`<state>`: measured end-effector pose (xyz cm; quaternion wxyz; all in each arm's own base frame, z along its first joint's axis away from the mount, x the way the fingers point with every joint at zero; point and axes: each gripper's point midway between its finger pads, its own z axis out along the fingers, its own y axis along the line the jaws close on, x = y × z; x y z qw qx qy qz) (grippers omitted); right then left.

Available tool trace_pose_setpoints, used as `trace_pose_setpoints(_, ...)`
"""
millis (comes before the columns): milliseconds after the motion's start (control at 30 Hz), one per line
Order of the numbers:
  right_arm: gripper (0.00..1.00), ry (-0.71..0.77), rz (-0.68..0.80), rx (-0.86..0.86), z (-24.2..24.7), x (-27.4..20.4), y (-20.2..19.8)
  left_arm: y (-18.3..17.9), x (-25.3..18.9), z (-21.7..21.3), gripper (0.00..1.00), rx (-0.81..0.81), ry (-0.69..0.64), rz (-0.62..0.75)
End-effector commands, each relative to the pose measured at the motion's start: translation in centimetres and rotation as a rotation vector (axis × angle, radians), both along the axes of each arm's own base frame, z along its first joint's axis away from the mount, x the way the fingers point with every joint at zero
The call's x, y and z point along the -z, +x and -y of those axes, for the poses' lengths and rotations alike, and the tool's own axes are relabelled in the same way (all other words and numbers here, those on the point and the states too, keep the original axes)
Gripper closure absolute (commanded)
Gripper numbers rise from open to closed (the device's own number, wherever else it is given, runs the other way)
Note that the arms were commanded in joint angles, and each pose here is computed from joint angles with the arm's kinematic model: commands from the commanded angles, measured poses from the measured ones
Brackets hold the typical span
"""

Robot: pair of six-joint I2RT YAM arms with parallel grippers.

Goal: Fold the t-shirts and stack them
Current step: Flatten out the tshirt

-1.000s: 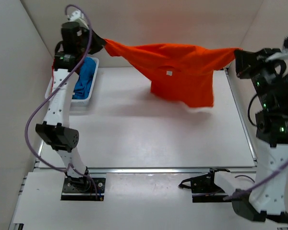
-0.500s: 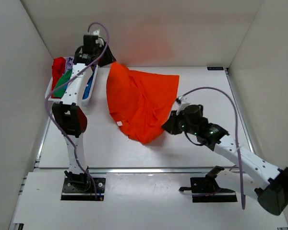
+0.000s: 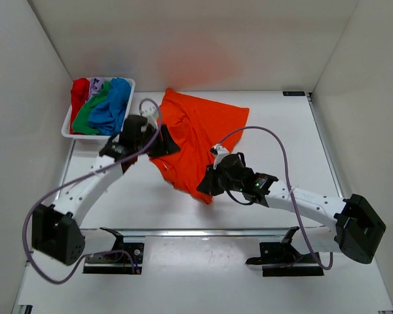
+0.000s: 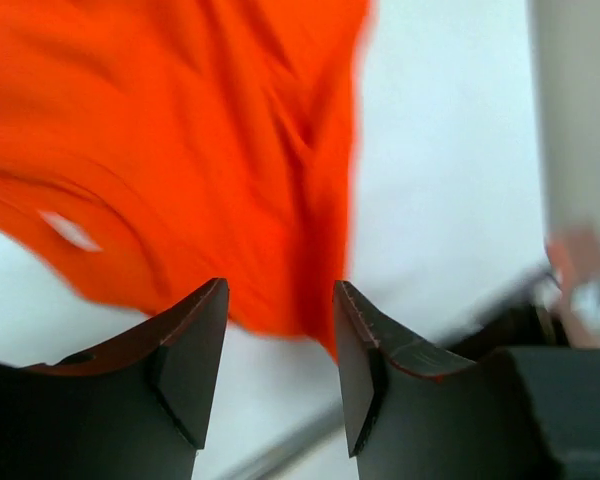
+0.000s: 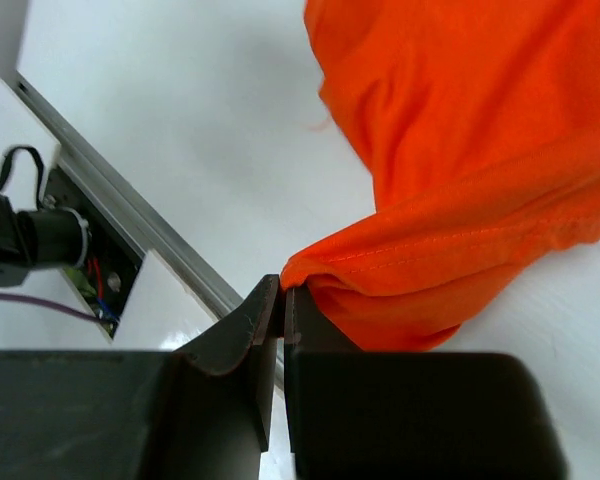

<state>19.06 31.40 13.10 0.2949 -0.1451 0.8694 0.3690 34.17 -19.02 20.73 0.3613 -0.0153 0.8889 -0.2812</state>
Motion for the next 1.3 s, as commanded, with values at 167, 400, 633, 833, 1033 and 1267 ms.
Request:
trace_pose_setpoints(167, 0.99, 0.101, 0.167, 0.106, 1.2, -4.3, 2.3, -9.0, 6.2, 7.2, 0.43, 0.147, -0.250, -0.181)
trace_pose_setpoints(400, 0.60, -0.028, 0.095, 0.226, 6.3, -1.4, 2.1, -11.0, 10.2, 9.9, 0.41, 0.208, -0.159, -0.257)
trace_pose_setpoints(633, 0.32, -0.004, 0.125, 0.366, 12.6, -1.5, 5.5, -11.4, 14.4, 10.9, 0.41, 0.203, -0.051, -0.316)
trace_pose_setpoints(833, 0.27, -0.052, 0.174, 0.561, 20.0, -2.1, 15.0, -9.8, 16.6, 8.5, 0.40, 0.127, 0.061, -0.318)
trace_pose_setpoints(1033, 0.27, -0.167, 0.172, 0.576, 20.6, -0.8, 23.2, -9.2, 18.7, 6.6, 0.61, 0.132, 0.161, -0.356)
trace_pose_setpoints(1267, 0.28, -0.314, 0.159, 0.569, 21.1, 2.5, 33.2, -9.0, 19.3, 3.9, 0.92, 0.108, 0.197, -0.367)
